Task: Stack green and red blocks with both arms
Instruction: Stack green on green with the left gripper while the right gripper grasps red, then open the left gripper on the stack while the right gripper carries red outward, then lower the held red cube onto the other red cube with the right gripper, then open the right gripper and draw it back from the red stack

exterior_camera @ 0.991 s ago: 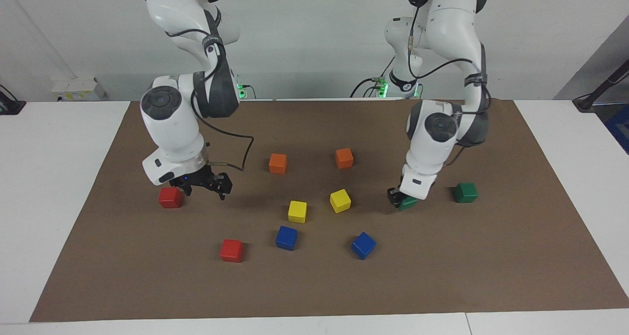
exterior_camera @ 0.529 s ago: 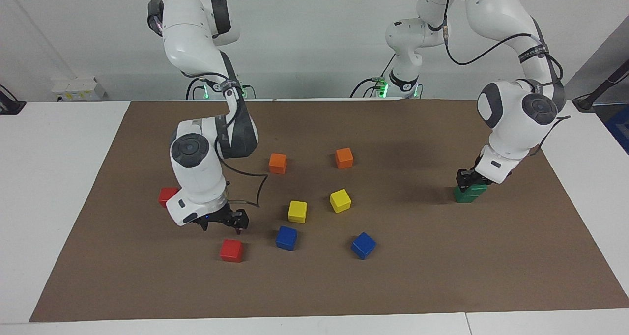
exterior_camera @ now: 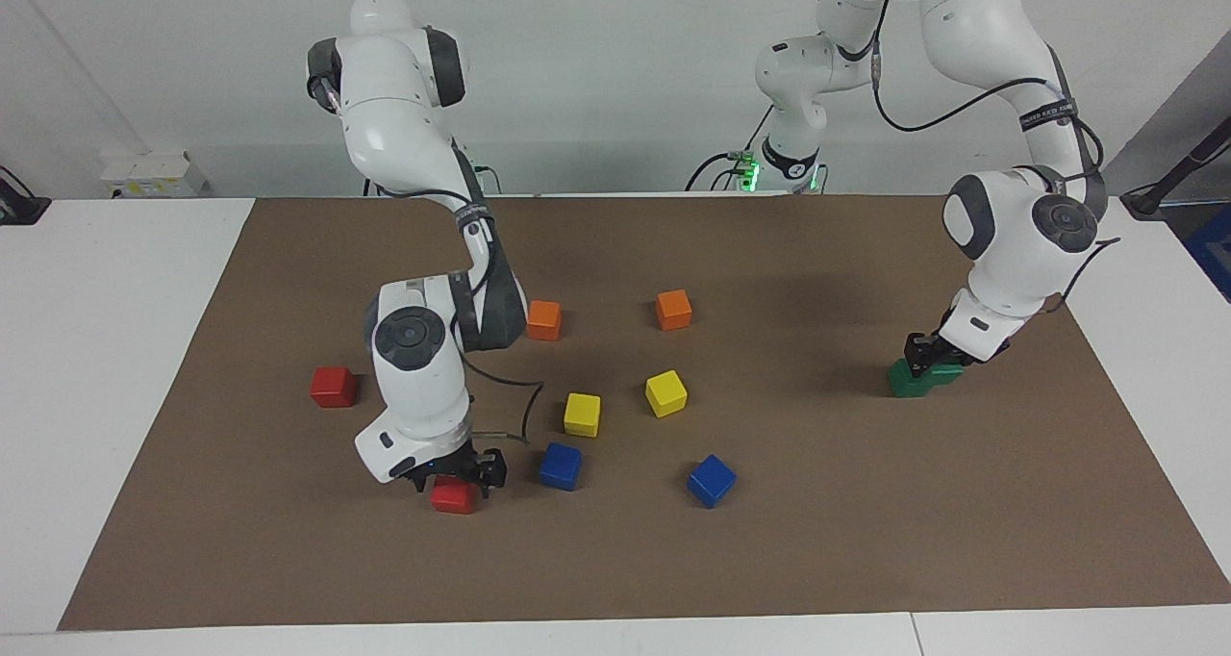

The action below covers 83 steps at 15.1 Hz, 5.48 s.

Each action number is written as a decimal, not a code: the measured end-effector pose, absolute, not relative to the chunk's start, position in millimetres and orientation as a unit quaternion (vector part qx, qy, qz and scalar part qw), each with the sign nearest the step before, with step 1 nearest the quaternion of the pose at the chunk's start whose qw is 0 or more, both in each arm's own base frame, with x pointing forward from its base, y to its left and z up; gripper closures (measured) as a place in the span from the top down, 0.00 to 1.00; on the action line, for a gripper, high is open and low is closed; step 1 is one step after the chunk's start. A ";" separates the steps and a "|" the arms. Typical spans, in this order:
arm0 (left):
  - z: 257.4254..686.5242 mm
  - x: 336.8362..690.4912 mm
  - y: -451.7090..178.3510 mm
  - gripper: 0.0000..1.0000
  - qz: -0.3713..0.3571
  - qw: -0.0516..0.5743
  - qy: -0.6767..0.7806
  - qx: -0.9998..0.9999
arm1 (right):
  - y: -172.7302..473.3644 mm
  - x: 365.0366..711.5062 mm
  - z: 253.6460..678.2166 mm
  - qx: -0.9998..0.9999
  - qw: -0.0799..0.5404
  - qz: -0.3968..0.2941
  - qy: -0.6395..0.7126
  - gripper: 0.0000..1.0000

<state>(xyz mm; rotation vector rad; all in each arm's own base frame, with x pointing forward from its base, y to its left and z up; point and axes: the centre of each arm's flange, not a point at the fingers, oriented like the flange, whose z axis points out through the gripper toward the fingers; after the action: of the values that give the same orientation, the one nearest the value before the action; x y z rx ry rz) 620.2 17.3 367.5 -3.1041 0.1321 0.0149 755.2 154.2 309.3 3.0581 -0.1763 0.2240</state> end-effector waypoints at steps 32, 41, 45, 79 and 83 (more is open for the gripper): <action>569.3 538.1 -8.1 1.00 0.001 0.033 0.064 -0.997 | -51.4 616.1 352.9 0.998 0.031 0.041 -0.038 0.56; 592.9 552.8 -11.5 1.00 -0.028 0.006 0.053 -0.998 | -66.2 599.1 345.9 0.998 0.031 0.057 -0.023 0.56; 588.0 554.5 -29.0 1.00 -0.013 0.004 0.050 -0.999 | -68.1 597.5 345.9 0.998 0.031 0.056 -0.026 0.56; 612.7 554.6 -41.1 1.00 -0.040 0.004 0.056 -0.998 | 2.5 582.8 565.5 0.999 0.019 0.034 0.000 1.00; 612.7 554.6 -41.1 1.00 -0.040 0.004 0.056 -0.998 | 4.8 567.4 580.0 1.000 0.020 0.016 0.017 1.00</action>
<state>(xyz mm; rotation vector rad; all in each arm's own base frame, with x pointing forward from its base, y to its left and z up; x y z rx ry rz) 554.6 -41.1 612.7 -3.1259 0.1761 -0.1255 567.4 4.8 580.0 3.1017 0.0515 0.0496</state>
